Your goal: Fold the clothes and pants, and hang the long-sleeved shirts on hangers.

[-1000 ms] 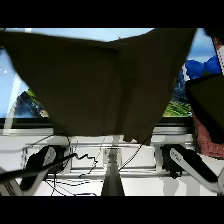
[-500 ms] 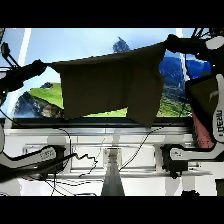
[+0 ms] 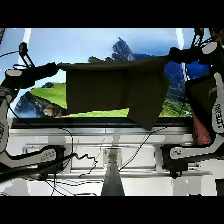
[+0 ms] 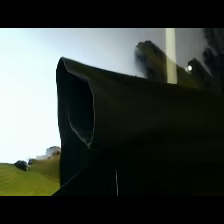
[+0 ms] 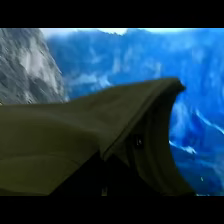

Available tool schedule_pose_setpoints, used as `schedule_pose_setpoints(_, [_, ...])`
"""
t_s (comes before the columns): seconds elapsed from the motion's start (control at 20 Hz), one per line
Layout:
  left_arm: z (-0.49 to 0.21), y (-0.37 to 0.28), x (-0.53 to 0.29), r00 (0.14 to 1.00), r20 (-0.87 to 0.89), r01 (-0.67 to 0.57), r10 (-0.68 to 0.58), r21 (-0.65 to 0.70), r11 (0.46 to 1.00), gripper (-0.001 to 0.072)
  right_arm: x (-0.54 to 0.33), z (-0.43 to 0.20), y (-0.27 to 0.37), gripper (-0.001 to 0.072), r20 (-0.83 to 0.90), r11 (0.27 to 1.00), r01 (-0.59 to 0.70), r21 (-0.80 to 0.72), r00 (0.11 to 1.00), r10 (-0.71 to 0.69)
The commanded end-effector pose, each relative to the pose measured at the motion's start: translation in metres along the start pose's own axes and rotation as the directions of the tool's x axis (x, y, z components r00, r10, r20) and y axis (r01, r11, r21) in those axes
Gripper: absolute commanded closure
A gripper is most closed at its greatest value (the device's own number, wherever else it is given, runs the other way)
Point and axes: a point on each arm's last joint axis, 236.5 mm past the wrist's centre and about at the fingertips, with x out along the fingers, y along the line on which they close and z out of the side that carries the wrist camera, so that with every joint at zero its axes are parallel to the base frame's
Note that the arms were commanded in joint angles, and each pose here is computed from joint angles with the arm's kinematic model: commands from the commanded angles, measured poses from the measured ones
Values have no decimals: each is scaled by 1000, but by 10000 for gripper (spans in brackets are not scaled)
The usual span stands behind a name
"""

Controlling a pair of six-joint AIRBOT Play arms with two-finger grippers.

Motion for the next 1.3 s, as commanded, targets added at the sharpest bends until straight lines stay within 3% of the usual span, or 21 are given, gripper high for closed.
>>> schedule_pose_setpoints(0.0, [-33,7,2,989,-135,-52,56,29,998,698,3,-26,-17,697,-97,999,38,-3,995,-38])
schedule_pose_setpoints(0.3, [-68,0,22,969,-246,-19,26,31,999,697,13,-64,-26,697,-201,999,53,5,978,-51])
schedule_pose_setpoints(0.7, [-76,5,28,963,-268,-23,27,19,1000,695,15,-62,-29,696,-182,998,62,4,981,-61])
schedule_pose_setpoints(0.8, [-78,3,26,960,-279,-15,19,18,1000,680,13,-63,-28,637,-189,998,61,3,980,-60])
schedule_pose_setpoints(0.85, [-80,1,25,957,-288,-10,15,20,1000,588,11,-62,-27,514,-186,998,61,1,981,-60])
schedule_pose_setpoints(0.9, [-81,-1,23,955,-297,-1,7,20,1000,418,9,-61,-26,415,-182,998,60,0,981,-59])
schedule_pose_setpoints(0.95, [-83,-4,21,951,-308,7,-1,21,1000,272,7,-61,-25,374,-181,998,60,-2,982,-59])
schedule_pose_setpoints(1.0, [-85,-6,18,948,-319,17,-10,21,1000,240,4,-60,-24,374,-180,998,59,-6,982,-60])
schedule_pose_setpoints(1.25, [-77,-9,-21,944,-331,27,5,94,995,240,-37,-69,-41,379,-220,978,162,-129,957,-188])
